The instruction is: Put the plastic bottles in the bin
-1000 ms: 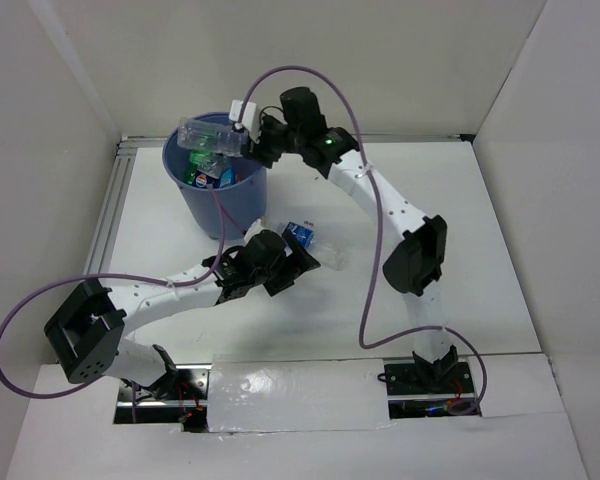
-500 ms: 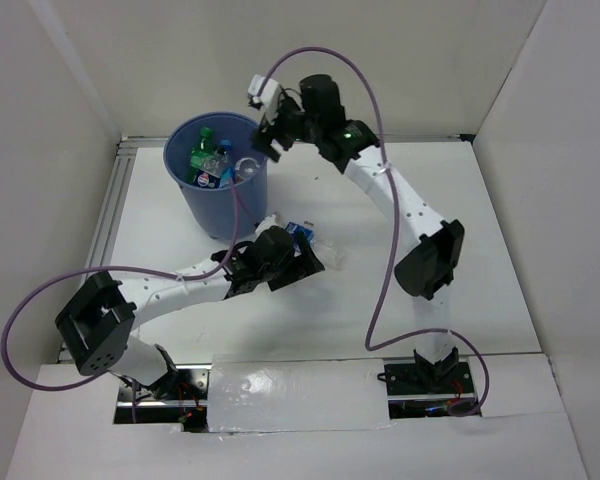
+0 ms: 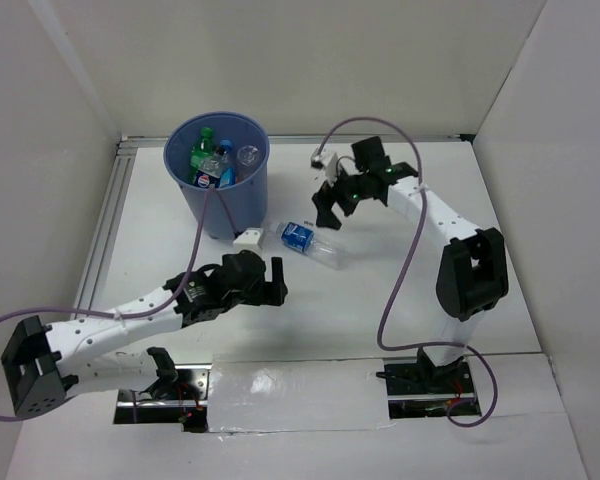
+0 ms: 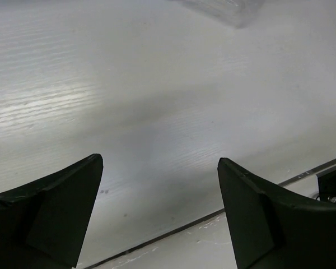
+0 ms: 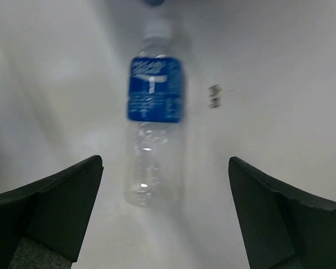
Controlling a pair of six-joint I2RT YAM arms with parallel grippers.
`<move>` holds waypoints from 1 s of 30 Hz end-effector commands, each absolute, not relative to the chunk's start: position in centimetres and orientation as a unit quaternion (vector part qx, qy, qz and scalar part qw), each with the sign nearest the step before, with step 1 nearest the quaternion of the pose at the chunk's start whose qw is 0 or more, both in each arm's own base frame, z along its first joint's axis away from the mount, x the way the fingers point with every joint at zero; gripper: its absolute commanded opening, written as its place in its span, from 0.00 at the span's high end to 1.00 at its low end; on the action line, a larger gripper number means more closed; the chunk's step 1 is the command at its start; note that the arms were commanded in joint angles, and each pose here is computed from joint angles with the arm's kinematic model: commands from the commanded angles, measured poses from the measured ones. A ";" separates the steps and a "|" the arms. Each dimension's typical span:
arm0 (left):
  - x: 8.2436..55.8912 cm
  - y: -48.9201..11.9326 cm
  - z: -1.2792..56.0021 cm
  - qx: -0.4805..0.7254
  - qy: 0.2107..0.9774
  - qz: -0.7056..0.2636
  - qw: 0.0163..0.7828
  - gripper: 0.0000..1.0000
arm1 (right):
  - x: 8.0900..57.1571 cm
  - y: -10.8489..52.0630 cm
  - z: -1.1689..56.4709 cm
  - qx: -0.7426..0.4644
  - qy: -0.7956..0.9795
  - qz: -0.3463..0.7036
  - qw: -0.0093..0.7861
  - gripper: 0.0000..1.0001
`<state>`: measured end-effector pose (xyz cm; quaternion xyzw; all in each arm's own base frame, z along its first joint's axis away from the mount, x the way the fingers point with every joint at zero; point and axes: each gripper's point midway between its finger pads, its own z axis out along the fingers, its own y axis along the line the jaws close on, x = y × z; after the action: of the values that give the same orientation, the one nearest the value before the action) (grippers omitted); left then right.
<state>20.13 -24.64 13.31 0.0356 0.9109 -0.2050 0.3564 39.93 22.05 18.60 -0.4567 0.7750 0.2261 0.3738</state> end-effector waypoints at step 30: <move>17.0 -14.7 16.8 -0.080 0.883 -0.181 0.425 0.03 | 34.1 22.7 27.2 -0.536 0.679 0.220 0.450 0.84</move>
<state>16.51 -14.91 15.92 -0.0609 0.8966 -0.1688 0.4048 35.46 22.43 18.60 -0.5106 0.7487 0.2029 0.3710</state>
